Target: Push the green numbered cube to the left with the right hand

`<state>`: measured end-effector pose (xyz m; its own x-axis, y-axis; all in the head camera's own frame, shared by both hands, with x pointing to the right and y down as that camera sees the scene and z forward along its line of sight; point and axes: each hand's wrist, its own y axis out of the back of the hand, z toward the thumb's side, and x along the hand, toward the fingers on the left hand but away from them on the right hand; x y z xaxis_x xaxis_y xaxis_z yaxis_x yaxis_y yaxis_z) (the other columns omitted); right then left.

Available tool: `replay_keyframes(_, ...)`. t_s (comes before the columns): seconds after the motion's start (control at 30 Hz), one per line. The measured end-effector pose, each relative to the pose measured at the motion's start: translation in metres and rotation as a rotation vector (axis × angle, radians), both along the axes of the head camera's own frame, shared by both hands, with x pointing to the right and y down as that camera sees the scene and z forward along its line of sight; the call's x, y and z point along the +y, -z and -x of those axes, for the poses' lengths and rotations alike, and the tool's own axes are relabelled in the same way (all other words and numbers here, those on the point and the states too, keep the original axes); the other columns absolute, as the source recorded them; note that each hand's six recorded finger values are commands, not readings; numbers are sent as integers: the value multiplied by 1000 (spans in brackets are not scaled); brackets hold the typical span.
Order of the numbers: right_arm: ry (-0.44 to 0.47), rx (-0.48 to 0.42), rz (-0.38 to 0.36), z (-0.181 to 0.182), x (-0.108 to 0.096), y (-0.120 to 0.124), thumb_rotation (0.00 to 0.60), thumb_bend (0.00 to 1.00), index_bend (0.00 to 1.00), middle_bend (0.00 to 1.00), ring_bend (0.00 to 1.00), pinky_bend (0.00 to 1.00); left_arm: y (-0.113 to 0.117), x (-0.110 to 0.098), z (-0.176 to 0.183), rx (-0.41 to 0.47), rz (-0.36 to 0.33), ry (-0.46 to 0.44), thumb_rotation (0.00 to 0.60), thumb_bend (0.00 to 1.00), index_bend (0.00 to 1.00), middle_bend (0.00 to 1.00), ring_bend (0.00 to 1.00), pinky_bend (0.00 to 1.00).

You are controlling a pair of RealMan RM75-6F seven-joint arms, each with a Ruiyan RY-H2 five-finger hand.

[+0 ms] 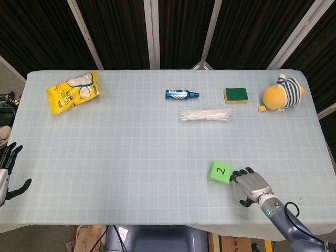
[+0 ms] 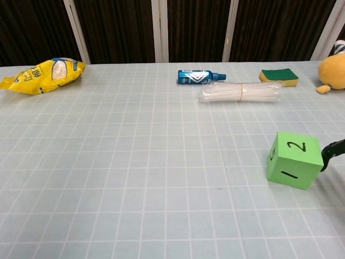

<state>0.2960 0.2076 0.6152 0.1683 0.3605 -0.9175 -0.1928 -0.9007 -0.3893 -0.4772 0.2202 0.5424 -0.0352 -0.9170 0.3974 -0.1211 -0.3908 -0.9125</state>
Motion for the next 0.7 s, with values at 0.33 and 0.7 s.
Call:
replay_keyframes(0.33, 28, -49, 63, 20, 7, 2, 600, 329, 234, 135, 101, 24, 1, 0, 1, 4, -1, 3, 600, 337, 35, 0, 0, 0)
replay_keyframes(0.7, -24, -144, 144, 45, 5, 8, 600, 329, 234, 135, 105, 24, 1, -1, 2, 6, 1, 5, 600, 337, 35, 0, 0, 0)
